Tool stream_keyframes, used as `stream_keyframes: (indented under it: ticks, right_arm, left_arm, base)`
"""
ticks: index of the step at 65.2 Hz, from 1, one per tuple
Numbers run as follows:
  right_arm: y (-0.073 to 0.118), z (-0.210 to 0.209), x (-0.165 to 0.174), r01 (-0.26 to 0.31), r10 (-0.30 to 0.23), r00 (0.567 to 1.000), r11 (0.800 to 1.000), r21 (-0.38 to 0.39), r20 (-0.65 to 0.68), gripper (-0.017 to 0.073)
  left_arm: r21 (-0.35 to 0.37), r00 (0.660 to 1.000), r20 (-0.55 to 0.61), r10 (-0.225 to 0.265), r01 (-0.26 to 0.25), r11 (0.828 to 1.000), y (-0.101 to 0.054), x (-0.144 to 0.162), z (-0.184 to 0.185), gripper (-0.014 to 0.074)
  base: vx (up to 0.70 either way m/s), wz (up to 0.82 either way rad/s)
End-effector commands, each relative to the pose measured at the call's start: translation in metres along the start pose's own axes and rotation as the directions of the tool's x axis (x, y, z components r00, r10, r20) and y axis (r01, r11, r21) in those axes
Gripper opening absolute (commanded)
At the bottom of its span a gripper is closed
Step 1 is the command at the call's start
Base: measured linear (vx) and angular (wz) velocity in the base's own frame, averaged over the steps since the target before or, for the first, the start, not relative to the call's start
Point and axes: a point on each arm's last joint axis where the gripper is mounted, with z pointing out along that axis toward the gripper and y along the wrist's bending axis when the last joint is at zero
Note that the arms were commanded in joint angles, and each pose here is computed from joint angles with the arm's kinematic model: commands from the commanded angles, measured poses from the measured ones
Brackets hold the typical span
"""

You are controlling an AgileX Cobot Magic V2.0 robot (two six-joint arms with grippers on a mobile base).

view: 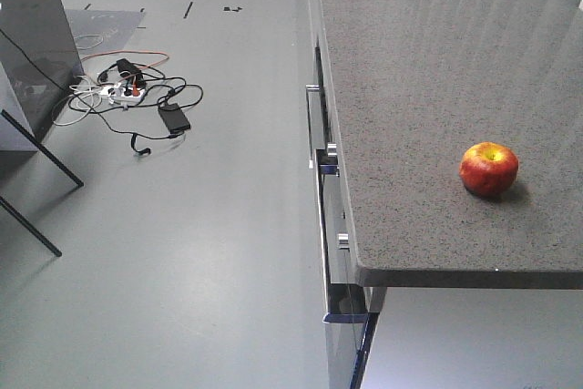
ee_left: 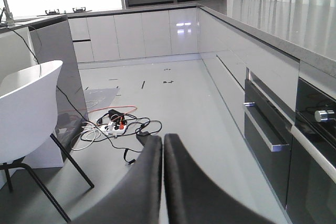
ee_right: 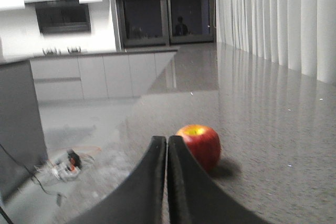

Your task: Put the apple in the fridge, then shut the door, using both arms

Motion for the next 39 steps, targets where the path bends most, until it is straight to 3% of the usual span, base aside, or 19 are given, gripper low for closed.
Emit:
stream_keyframes:
  ticks: [1, 7, 12, 24, 30, 34, 39]
  right_arm:
    - [-0.001, -0.001, -0.009, -0.134, 0.134, 0.983, 0.991, -0.010, 0.126, -0.0003]
    - [-0.001, -0.002, -0.022, -0.259, 0.260, 0.948, 0.965, -0.033, 0.183, -0.0003]
    - [0.003, -0.003, -0.044, -0.252, 0.256, 0.949, 0.967, -0.048, 0.184, -0.0003]
    - [0.013, 0.002, -0.107, -0.123, 0.124, 0.992, 0.992, -0.023, 0.010, 0.0003]
    - [0.017, 0.013, -0.134, -0.021, 0.019, 0.996, 1.000, -0.016, -0.093, 0.0038]
    - [0.019, 0.022, -0.149, 0.044, -0.046, 0.991, 0.999, -0.023, -0.129, 0.0090]
    - [0.021, 0.037, -0.164, 0.078, -0.081, 0.986, 0.997, -0.028, -0.147, 0.0206]
  left_arm:
    - [0.002, 0.997, 0.077, -0.008, 0.008, 1.000, 0.000, -0.003, -0.001, -0.0007]
    - [0.002, 0.997, 0.077, -0.008, 0.008, 1.000, 0.000, -0.003, -0.001, -0.0007]
    - [0.002, 0.997, 0.077, -0.008, 0.008, 1.000, 0.000, -0.003, -0.001, -0.0007]
    - [0.002, 0.997, 0.077, -0.008, 0.008, 1.000, 0.000, -0.003, -0.001, -0.0007]
    - [0.002, 0.997, 0.077, -0.008, 0.008, 1.000, 0.000, -0.003, -0.001, -0.0007]
    - [0.002, 0.997, 0.077, -0.008, 0.008, 1.000, 0.000, -0.003, -0.001, -0.0007]
    - [0.002, 0.997, 0.077, -0.008, 0.008, 1.000, 0.000, -0.003, -0.001, -0.0007]
  base:
    - [0.00, 0.00]
    - [0.00, 0.00]
    - [0.00, 0.00]
    - [0.00, 0.00]
    - [0.00, 0.00]
    - [0.00, 0.00]
    - [0.00, 0.00]
